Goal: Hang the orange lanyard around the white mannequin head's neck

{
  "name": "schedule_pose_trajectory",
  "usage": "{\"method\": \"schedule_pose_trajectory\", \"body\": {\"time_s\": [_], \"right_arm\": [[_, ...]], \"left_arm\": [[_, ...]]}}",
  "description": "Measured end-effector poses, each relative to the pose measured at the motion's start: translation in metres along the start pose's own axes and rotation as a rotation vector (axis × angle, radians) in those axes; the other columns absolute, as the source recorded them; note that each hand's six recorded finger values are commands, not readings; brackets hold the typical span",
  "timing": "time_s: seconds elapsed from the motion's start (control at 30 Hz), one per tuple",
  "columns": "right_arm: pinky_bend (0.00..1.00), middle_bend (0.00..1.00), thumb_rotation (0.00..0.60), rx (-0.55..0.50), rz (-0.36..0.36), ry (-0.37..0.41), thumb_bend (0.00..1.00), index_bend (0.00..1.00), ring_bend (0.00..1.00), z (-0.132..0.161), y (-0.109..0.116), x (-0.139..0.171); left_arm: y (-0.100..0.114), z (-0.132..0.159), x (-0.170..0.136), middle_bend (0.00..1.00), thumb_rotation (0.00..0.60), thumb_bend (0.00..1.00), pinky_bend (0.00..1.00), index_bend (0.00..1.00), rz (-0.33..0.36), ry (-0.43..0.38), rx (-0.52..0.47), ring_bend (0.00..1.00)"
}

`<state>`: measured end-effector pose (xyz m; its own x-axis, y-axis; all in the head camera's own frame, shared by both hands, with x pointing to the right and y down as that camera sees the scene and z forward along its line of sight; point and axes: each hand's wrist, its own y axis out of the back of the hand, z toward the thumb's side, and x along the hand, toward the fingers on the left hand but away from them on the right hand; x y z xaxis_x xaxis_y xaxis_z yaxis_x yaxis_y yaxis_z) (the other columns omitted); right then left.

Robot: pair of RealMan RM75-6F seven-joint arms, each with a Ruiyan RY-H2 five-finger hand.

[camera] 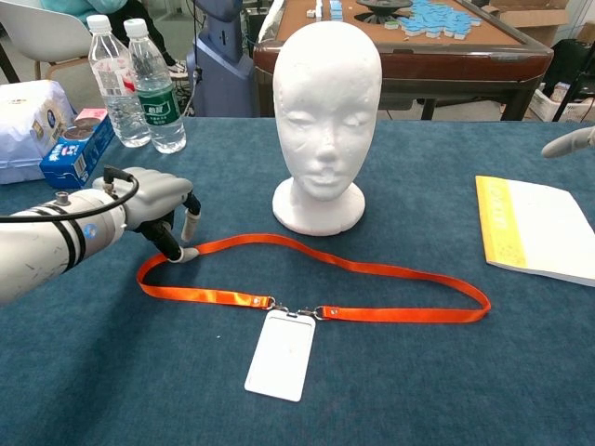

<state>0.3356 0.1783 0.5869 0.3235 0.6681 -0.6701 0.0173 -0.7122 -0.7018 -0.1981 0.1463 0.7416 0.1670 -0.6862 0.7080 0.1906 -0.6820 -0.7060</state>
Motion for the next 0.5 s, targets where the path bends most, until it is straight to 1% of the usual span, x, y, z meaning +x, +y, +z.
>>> {"method": "schedule_pose_trajectory", "body": {"time_s": [0.2,0.43,0.5], "right_arm": [[0.84,0.72,0.6,0.0,0.001,-0.006,0.26,0.12,0.63,-0.0023,-0.0011,0.0012],[0.84,0.72,0.6,0.0,0.002,-0.008,0.26,0.12,0.63,-0.0026,-0.0017,0.0016],[0.84,0.72,0.6,0.0,0.002,-0.008,0.26,0.12,0.63,-0.0024,-0.0017,0.0016]], "left_arm": [[-0.0039,-0.0035,0.0059,0.96,0.522,0.27,0.96,0.5,-0.007,0.022,-0.014,0.95],[-0.0072,-0.0049,0.007,0.96,0.52,0.27,0.96,0.52,-0.025,0.03,-0.029,0.95],[-0.0078,-0.0049,0.0067,0.96,0.511,0.27,0.96,0.53,-0.029,0.03,-0.033,0.95]]}}
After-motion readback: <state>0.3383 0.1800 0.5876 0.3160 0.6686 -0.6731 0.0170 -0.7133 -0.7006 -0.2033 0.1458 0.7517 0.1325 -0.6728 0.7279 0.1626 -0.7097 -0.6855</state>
